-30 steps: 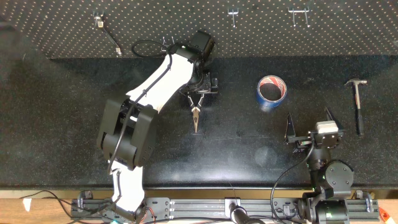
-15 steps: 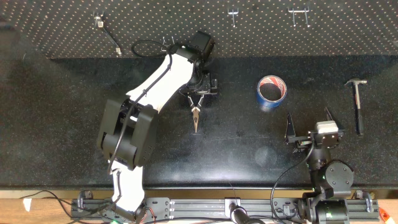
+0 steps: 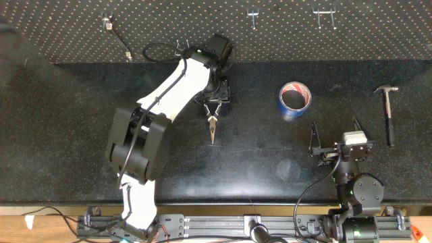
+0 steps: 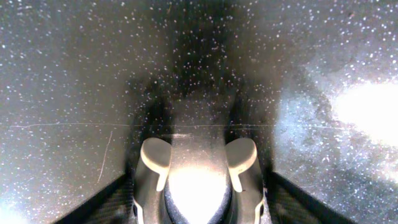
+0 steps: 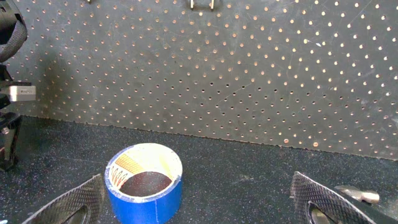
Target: Place Tools Onto Pegboard
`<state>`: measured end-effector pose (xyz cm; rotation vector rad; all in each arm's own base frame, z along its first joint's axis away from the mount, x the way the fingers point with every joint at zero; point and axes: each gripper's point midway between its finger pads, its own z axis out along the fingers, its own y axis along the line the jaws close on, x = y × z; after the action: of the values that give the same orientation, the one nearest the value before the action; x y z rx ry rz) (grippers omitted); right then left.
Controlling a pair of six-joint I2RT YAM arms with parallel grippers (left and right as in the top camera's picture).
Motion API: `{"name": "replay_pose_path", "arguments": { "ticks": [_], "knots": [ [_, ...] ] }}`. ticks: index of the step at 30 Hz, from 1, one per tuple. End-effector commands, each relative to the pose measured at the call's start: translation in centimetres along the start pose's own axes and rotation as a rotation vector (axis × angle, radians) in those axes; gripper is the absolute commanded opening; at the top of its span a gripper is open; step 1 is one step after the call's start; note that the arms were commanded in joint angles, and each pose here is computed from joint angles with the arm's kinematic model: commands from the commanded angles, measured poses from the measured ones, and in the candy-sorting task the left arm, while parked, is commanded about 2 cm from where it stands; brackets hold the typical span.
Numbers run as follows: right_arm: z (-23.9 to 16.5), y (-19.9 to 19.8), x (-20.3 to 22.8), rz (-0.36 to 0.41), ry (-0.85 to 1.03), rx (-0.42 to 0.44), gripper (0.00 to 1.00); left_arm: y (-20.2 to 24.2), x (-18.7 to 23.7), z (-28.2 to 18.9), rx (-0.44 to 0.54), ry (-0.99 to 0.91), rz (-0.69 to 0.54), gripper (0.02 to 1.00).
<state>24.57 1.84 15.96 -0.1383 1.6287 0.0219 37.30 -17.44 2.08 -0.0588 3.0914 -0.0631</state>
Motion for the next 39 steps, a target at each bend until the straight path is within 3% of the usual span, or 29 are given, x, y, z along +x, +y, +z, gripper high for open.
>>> {"name": "replay_pose_path", "arguments": {
  "ticks": [1, 6, 14, 19, 35, 36, 38, 39],
  "knots": [
    [-0.03, -0.28, 0.12, -0.012, 0.002, 0.014, 0.976, 0.43, 0.12, 0.30, -0.012, 0.007, -0.005, 0.636],
    [-0.03, -0.28, 0.12, -0.012, 0.002, 0.014, 0.976, 0.39, 0.16, 0.35, -0.010, 0.009, -0.006, 0.538],
    [-0.03, -0.28, 0.12, -0.012, 0.002, 0.014, 0.976, 0.39, 0.17, 0.35, -0.010, 0.010, -0.006, 0.535],
    [-0.03, -0.28, 0.12, -0.012, 0.002, 0.014, 0.976, 0.39, 0.17, 0.35, -0.010, 0.010, -0.006, 0.467],
    [-0.03, -0.28, 0.12, -0.012, 0.002, 0.014, 0.976, 0.38, 0.15, 0.35, -0.009, 0.009, -0.006, 0.457],
    [-0.03, -0.28, 0.12, -0.012, 0.002, 0.014, 0.976, 0.39, 0.15, 0.35, -0.010, 0.009, -0.006, 0.426],
    [-0.03, -0.28, 0.12, -0.012, 0.002, 0.014, 0.976, 0.38, 0.15, 0.35, -0.009, 0.009, -0.006, 0.123],
    [-0.03, -0.28, 0.12, -0.012, 0.002, 0.014, 0.976, 0.40, 0.18, 0.35, -0.010, 0.010, -0.006, 0.029]
  ]
}}
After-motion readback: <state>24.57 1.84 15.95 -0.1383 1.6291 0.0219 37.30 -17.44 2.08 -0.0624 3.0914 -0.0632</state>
